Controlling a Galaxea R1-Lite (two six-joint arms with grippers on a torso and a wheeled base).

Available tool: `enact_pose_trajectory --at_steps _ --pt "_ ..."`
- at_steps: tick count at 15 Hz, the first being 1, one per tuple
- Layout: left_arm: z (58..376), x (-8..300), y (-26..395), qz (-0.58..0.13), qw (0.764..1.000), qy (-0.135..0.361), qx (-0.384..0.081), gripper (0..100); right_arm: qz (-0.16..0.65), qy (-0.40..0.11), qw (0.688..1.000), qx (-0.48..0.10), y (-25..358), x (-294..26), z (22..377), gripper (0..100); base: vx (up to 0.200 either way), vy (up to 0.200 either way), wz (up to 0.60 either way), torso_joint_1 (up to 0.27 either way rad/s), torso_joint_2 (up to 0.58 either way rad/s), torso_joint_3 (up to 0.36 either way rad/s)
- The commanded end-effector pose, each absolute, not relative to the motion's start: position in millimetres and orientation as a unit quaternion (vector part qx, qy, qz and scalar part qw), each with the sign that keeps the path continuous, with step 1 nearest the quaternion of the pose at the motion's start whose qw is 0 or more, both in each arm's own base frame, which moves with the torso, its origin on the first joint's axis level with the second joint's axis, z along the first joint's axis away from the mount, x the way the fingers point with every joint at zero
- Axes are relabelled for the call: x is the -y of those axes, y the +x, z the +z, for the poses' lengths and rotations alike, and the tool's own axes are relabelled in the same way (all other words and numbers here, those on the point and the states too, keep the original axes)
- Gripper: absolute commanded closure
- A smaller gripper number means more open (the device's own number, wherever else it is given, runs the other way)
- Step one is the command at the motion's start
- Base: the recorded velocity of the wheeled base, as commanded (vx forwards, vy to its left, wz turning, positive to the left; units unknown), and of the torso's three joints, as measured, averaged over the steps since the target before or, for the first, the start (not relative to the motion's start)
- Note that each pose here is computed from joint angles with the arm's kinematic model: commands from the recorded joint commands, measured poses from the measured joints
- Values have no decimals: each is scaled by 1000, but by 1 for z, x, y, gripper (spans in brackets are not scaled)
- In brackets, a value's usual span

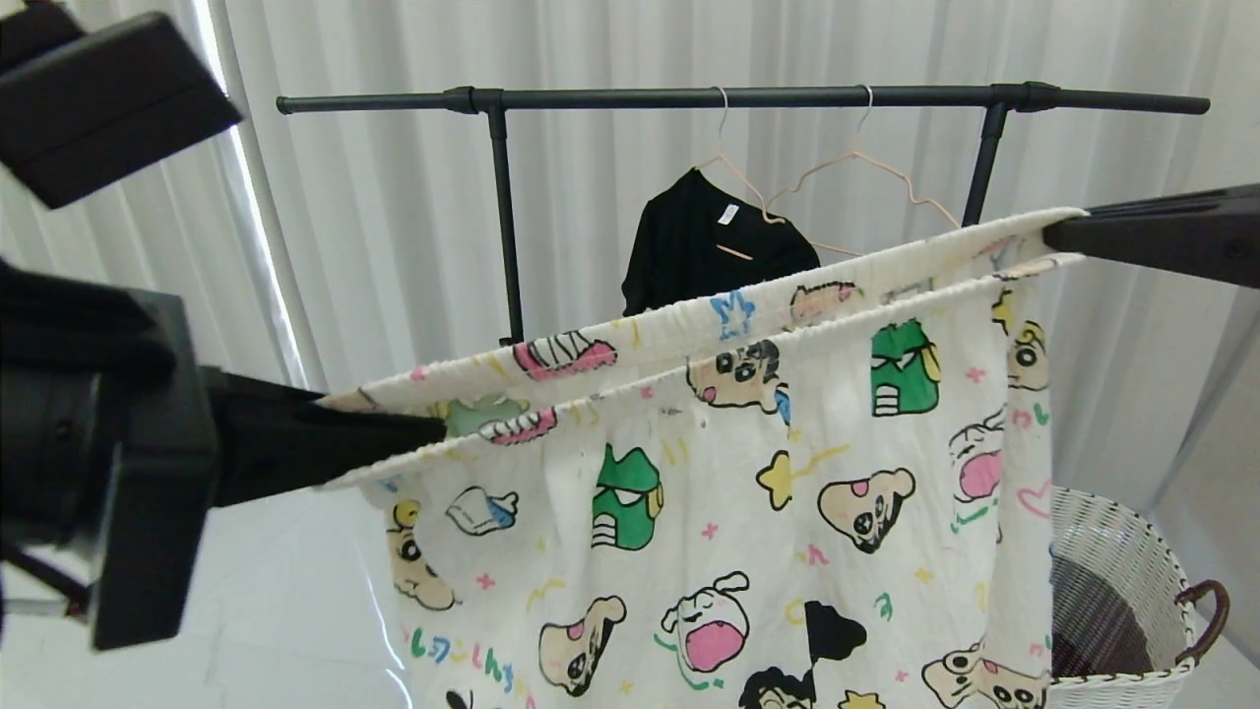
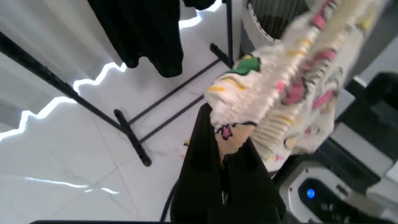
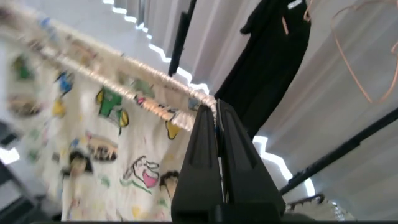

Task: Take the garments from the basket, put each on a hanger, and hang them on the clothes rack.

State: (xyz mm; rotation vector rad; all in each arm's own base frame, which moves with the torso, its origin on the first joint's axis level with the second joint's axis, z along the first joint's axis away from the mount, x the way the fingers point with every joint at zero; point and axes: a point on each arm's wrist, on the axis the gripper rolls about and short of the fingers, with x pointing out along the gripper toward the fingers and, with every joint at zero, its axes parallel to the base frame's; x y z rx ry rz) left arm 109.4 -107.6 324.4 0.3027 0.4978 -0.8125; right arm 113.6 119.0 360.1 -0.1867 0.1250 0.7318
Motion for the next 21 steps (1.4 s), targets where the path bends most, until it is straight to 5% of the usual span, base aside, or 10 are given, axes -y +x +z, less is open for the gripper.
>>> enact_pose_trajectory --at_steps 1,14,21 --pt "328 87 76 -427 870 144 -199 100 352 -97 928 -78 142 -143 350 100 0 0 0 0 0 0" --pt "331 84 66 -450 862 142 -186 100 370 -91 923 -62 164 -171 352 100 0 0 0 0 0 0" --pt "350 102 126 -351 906 121 -204 100 348 -101 928 -89 115 -109 368 100 0 0 0 0 0 0"
